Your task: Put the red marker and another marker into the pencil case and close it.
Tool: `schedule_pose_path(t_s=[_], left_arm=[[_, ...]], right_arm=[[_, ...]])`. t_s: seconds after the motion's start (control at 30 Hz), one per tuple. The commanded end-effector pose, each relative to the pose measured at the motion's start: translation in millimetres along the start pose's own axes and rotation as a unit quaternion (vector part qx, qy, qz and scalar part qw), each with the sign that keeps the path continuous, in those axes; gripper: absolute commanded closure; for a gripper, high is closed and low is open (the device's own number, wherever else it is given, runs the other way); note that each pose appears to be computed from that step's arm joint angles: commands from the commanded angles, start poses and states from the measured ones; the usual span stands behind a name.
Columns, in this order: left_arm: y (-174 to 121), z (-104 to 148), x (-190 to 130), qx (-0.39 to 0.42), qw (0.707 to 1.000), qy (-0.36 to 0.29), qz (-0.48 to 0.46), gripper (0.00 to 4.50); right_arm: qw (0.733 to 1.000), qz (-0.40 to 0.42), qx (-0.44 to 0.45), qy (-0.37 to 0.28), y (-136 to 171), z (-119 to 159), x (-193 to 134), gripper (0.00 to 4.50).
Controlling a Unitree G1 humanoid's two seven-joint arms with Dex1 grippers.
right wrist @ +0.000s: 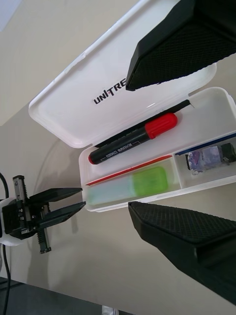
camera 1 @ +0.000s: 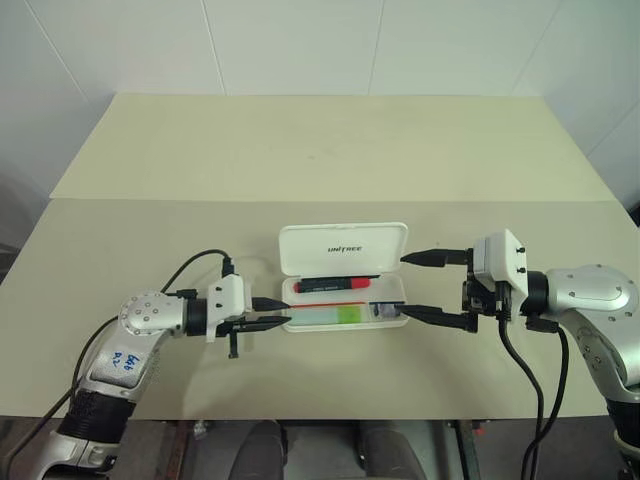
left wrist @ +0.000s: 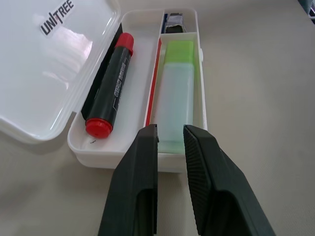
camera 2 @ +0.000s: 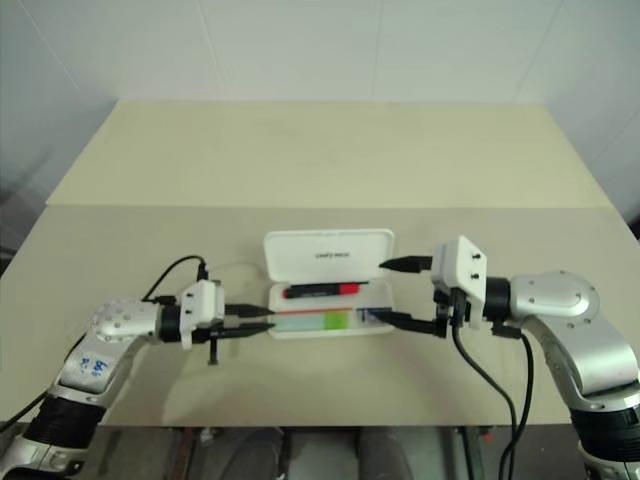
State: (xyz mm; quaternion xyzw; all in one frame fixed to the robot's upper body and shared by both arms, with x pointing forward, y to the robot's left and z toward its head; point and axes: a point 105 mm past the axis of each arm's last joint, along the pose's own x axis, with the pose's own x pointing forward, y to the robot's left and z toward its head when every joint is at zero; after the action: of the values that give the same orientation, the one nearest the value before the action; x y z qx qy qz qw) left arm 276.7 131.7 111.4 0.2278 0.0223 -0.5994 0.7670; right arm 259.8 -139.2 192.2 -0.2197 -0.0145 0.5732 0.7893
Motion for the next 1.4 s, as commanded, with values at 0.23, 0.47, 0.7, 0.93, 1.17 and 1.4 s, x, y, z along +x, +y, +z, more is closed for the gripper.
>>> schedule_pose_path(t_s=[0.23, 0.47, 0.7, 0.93, 1.17, 1.4], left_arm=[[10, 24, -17, 0.011, 0.999, -0.040, 0.035, 4.45], [13, 21, -51, -0.025, 0.993, -0.042, 0.108, 4.45], [41, 2, -71, -0.069, 0.971, -0.032, 0.226, 4.45], [75, -7, -47, -0.092, 0.964, -0.045, 0.247, 4.45], [97, -2, -15, -0.098, 0.968, -0.061, 0.225, 4.45], [100, 10, 13, -0.100, 0.974, -0.090, 0.183, 4.45]], right_arm=[[1.000, -0.011, -0.016, -0.006, 2, 9, -6, 0.66], [1.000, -0.009, -0.012, -0.005, 0, 5, -5, 0.66], [1.000, -0.012, -0.019, -0.004, -6, 6, -7, 0.66], [0.999, -0.012, -0.035, -0.005, -5, 14, -16, 0.66], [0.999, -0.032, -0.030, -0.026, -2, 30, -24, 0.66], [0.997, -0.069, 0.000, -0.041, 1, 34, -28, 0.66]])
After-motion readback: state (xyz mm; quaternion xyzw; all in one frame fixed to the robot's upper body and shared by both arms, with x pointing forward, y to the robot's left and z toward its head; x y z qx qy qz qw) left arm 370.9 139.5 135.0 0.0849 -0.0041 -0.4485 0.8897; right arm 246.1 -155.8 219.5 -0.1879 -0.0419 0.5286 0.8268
